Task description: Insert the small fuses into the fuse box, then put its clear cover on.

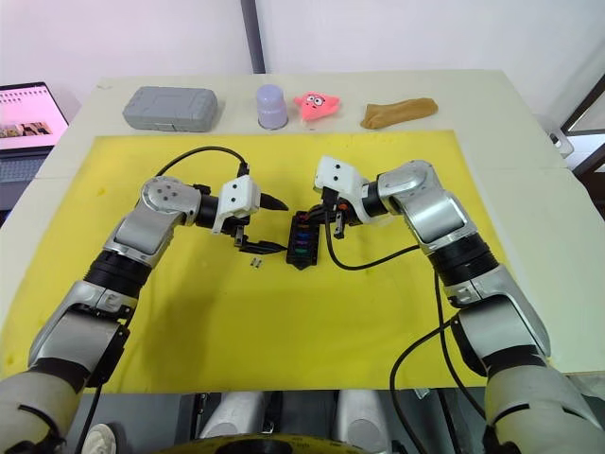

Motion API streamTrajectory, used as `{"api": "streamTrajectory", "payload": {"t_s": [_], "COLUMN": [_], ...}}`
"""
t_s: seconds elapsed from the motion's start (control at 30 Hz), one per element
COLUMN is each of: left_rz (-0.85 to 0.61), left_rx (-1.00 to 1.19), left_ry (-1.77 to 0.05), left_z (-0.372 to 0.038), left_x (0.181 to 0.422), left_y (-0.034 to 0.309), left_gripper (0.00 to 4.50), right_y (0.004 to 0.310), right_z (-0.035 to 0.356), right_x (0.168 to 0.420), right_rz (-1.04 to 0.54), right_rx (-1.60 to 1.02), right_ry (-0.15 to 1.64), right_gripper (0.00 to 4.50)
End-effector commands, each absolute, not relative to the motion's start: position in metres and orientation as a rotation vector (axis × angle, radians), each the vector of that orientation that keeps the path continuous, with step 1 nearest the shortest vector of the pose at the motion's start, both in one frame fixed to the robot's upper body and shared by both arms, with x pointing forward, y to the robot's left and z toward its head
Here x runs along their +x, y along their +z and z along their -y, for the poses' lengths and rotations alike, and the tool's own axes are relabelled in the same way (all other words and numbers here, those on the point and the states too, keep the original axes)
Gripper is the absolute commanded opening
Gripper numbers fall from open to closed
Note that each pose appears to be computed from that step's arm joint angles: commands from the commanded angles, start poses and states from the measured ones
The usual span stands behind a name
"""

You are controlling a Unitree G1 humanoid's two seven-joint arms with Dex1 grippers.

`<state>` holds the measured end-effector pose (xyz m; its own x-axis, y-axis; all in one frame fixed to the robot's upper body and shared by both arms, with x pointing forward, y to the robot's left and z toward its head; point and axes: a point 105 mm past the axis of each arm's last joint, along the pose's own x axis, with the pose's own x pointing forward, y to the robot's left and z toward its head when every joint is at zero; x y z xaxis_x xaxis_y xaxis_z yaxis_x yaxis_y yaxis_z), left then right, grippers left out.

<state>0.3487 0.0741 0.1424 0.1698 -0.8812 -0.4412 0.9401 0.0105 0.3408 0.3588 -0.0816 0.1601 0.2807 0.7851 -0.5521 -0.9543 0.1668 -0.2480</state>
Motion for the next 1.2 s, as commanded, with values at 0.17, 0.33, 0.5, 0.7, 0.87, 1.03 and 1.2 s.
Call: {"api": "streamTrajectory", "payload": {"t_s": [0.17, 0.33, 0.5, 0.7, 0.87, 1.03, 1.2], "left_rz": [-0.09, -0.094, -0.1, -0.104, -0.108, -0.114, -0.113], "left_rx": [0.661, 0.663, 0.664, 0.665, 0.666, 0.667, 0.668], "left_ry": [-1.436, -1.437, -1.438, -1.439, -1.439, -1.44, -1.441], "left_z": [-0.075, -0.076, -0.076, -0.077, -0.077, -0.078, -0.077], "left_x": [0.344, 0.343, 0.343, 0.343, 0.344, 0.344, 0.344], "left_y": [0.147, 0.145, 0.144, 0.143, 0.142, 0.142, 0.142], "left_gripper": [4.4, 4.4, 4.4, 4.4, 4.4, 4.4, 4.5], "right_y": [0.158, 0.15, 0.145, 0.137, 0.138, 0.147, 0.149], "right_z": [0.082, 0.083, 0.084, 0.086, 0.084, 0.082, 0.083], "right_x": [0.362, 0.362, 0.364, 0.365, 0.362, 0.361, 0.363], "right_rz": [-0.338, -0.367, -0.386, -0.416, -0.411, -0.391, -0.379], "right_rx": [-0.624, -0.606, -0.599, -0.584, -0.563, -0.549, -0.557], "right_ry": [1.273, 1.277, 1.27, 1.264, 1.282, 1.288, 1.278], "right_gripper": [0.0, 0.0, 0.0, 0.0, 0.0, 0.0, 0.68]}}
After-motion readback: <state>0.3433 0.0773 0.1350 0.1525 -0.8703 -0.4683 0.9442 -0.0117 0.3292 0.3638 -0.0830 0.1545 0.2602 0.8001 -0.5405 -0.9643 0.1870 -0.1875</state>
